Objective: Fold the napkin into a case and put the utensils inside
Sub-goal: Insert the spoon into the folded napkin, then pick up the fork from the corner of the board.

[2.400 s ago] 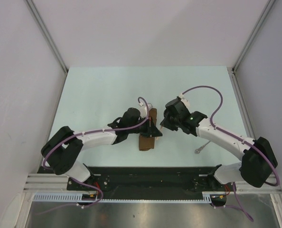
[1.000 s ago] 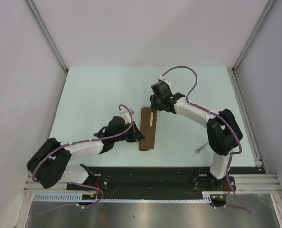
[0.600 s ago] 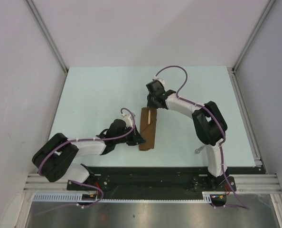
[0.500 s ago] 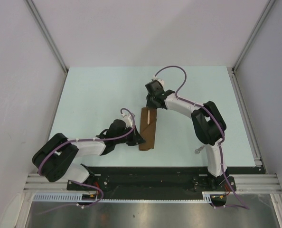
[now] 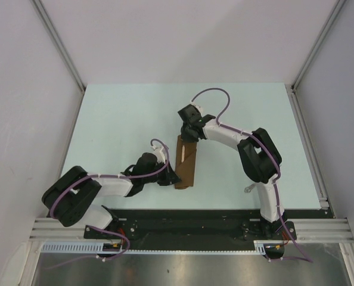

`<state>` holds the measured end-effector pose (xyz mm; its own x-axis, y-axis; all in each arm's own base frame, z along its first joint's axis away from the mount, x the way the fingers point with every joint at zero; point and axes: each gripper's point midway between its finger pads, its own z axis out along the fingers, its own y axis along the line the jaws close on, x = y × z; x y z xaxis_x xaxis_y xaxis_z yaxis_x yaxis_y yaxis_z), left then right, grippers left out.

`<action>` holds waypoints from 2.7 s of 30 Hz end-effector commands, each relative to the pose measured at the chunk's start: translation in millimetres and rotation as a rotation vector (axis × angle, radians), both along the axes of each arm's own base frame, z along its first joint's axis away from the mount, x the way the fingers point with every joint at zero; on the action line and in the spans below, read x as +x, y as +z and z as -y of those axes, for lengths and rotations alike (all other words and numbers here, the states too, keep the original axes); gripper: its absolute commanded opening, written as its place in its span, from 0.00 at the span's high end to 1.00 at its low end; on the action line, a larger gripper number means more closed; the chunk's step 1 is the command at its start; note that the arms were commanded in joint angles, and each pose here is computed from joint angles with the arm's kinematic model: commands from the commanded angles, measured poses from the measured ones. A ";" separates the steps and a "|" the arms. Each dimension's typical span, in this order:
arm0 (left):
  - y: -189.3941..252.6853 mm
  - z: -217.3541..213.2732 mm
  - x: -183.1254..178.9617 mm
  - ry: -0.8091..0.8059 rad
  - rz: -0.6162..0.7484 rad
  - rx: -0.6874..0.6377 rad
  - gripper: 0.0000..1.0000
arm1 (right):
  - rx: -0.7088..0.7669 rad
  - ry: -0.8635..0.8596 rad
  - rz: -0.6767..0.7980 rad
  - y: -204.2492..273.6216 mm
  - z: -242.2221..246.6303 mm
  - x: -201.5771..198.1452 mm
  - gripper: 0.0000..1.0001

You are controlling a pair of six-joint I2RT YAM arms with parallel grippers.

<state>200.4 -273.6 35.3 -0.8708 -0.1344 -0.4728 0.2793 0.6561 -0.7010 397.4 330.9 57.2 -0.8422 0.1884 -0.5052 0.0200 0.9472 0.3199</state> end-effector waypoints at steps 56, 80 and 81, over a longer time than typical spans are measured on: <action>16.9 3.6 6.3 0.006 0.062 -0.054 1.00 | -0.036 0.056 -0.058 25.0 -8.3 -78.7 0.62; 90.8 10.7 4.2 -0.080 0.219 -0.132 0.83 | -0.233 -0.756 -0.211 -13.6 336.0 -142.5 0.43; 90.6 11.4 3.0 -0.084 0.214 -0.136 0.82 | -0.236 -0.765 -0.219 -16.6 338.7 -146.8 0.44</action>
